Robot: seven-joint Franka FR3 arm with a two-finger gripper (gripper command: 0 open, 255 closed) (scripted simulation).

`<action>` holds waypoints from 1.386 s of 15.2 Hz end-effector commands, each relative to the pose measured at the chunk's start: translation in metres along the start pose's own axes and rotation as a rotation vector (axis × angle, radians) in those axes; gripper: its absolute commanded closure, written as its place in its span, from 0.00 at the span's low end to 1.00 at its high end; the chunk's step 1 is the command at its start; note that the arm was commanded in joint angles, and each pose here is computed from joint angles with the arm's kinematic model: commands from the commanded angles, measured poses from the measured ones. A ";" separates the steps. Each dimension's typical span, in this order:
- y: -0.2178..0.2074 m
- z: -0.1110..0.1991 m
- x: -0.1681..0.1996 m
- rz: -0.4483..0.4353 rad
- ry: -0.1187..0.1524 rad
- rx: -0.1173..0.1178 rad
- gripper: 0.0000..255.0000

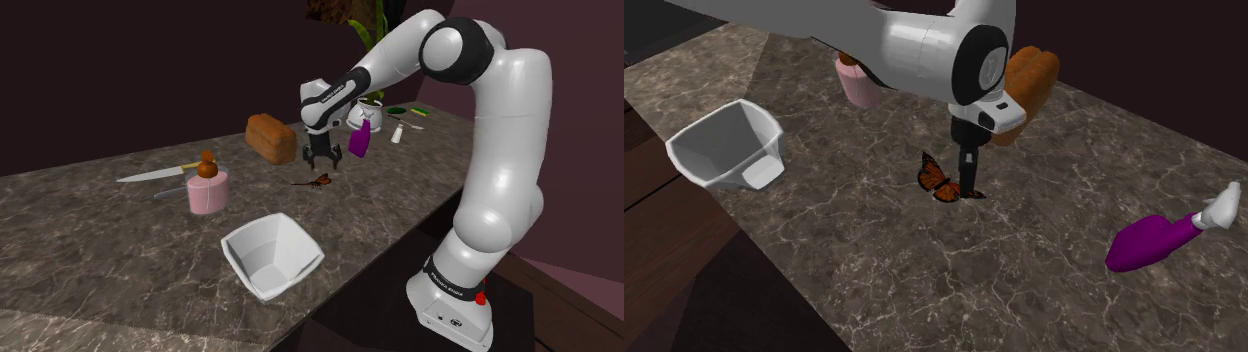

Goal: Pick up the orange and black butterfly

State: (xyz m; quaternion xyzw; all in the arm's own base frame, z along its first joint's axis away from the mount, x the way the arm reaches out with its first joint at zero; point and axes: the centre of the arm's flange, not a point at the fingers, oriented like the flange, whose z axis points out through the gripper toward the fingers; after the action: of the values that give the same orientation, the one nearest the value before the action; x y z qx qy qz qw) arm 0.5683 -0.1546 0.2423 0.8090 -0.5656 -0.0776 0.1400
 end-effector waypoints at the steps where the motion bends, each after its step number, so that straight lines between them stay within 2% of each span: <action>1: -0.004 0.010 0.006 0.019 0.000 -0.007 0.00; 7: -0.015 0.043 0.004 0.019 0.000 -0.007 0.00; 9: -0.015 0.043 0.004 0.019 0.000 -0.007 0.00; 10: -0.015 0.043 0.004 0.019 0.000 -0.007 1.00; 19: -0.015 0.043 0.004 0.019 0.000 -0.007 1.00; 21: -0.012 0.033 0.005 0.019 0.000 -0.007 1.00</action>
State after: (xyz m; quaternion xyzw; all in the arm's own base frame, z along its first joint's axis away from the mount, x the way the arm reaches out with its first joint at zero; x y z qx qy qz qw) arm 0.5715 -0.1603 0.2029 0.8032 -0.5730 -0.0780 0.1435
